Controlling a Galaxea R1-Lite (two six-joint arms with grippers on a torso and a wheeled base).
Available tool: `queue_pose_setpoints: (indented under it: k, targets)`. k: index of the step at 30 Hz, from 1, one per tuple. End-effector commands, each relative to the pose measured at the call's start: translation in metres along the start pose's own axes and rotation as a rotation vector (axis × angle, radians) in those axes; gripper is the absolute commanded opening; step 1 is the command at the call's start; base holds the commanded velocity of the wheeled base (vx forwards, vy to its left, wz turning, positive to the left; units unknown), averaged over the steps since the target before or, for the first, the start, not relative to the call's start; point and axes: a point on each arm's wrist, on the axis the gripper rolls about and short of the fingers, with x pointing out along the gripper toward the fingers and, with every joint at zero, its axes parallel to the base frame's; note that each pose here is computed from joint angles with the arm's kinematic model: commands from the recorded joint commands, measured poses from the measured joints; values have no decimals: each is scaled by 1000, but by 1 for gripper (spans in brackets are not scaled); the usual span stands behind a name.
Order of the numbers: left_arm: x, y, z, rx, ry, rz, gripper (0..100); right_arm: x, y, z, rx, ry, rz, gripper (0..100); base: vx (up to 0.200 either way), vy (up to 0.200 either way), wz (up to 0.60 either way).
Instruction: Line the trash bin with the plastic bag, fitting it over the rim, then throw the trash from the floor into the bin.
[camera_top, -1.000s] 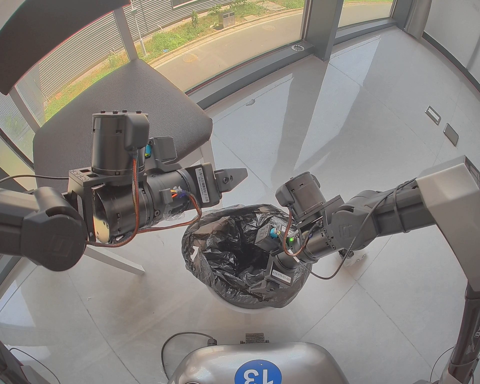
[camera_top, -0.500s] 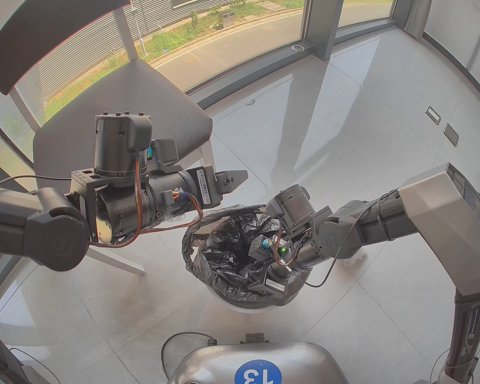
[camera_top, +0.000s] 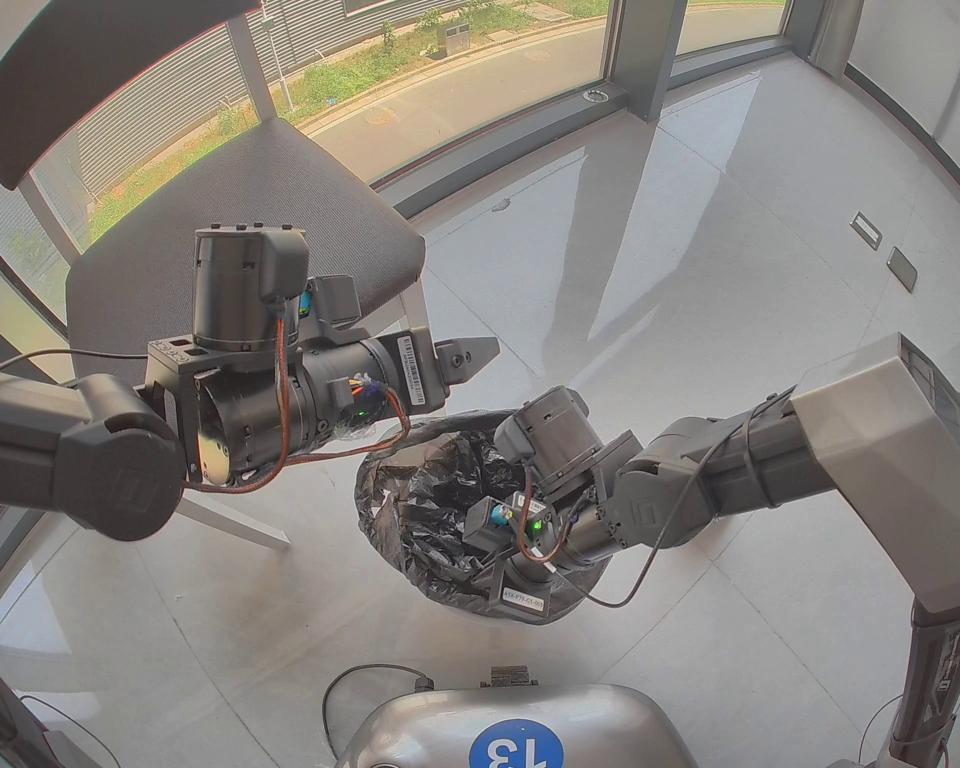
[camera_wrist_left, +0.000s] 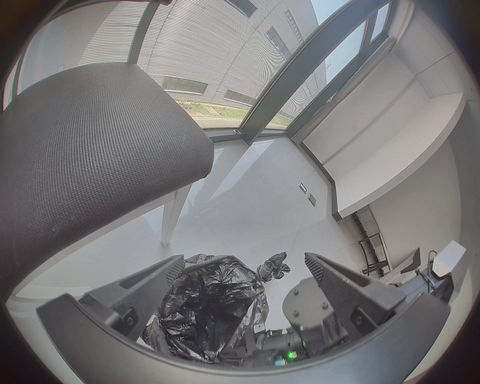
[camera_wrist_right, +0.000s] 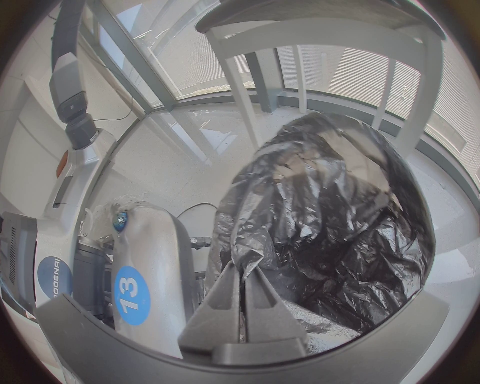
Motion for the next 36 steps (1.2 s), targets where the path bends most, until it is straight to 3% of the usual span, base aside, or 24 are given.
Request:
queue_pose_setpoints:
  k: [1, 6, 12, 13, 23, 30, 36]
  targets:
    - [0, 0, 0, 0, -1, 0, 100, 0, 18, 9, -34, -4, 32, 0, 0, 0, 0]
    - [-2, 0, 0, 0, -3, 0, 100, 3, 36, 14, -59, 2, 65, 0, 0, 0, 0]
    - [-4, 0, 0, 0, 0, 1, 100, 6, 40, 14, -34, 13, 76, 0, 0, 0, 0]
    - [-4, 0, 0, 0, 0, 1, 100, 5, 40, 14, -34, 13, 76, 100, 0, 0, 0]
    - [-5, 0, -14, 21, 50, 4, 100, -16, 31, 22, -14, -34, 27, 100, 0, 0, 0]
    - [-15, 14, -55, 165, 229, 50, 100, -77, 7, 21, 30, -51, -169, 100, 0, 0, 0]
    - [-15, 26, -73, 212, 328, 89, 100, -129, -15, -3, 117, -61, -286, 100, 0, 0, 0]
